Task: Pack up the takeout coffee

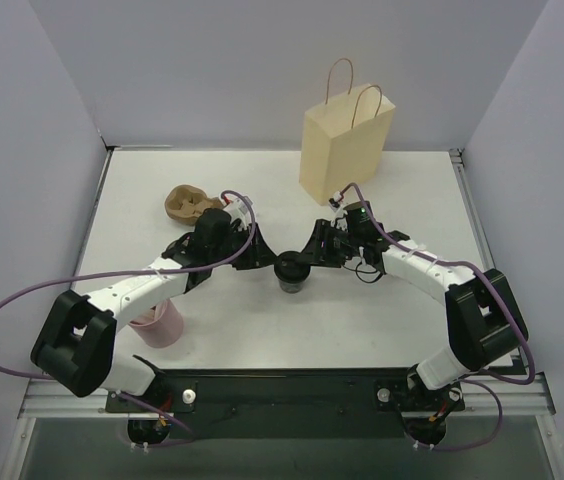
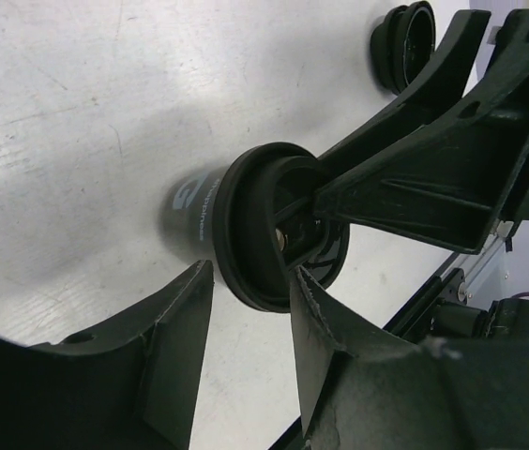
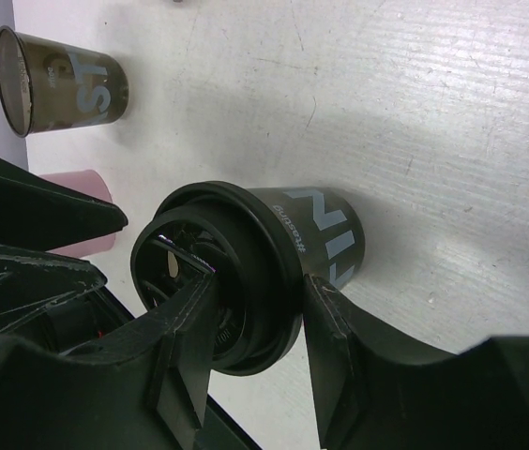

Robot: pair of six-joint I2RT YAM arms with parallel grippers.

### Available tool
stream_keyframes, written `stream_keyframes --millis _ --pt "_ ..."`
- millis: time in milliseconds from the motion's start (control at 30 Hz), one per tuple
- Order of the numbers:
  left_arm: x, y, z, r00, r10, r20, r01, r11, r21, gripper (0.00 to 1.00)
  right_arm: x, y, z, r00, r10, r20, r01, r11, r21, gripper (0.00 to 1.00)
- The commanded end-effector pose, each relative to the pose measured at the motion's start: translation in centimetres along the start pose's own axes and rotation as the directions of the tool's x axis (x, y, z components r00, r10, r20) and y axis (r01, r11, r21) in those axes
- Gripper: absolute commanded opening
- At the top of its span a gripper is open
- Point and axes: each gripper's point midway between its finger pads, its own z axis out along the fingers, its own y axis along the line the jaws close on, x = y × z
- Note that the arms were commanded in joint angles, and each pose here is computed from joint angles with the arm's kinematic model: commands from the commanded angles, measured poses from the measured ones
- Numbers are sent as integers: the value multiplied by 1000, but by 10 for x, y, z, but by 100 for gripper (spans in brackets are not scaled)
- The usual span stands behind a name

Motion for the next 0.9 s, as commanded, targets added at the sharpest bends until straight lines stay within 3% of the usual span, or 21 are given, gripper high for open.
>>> stream_keyframes --millis 0,600,867 --pt "-7 -9 7 1000 9 23 -11 998 63 46 27 -23 1 998 20 -63 -15 996 91 38" --pt "11 12 15 1000 1 -14 -1 1000 16 45 32 -28 8 997 38 -66 -33 996 82 36" --pt "27 41 19 999 -17 -39 13 996 -89 40 44 -40 10 995 63 -80 -56 994 90 35"
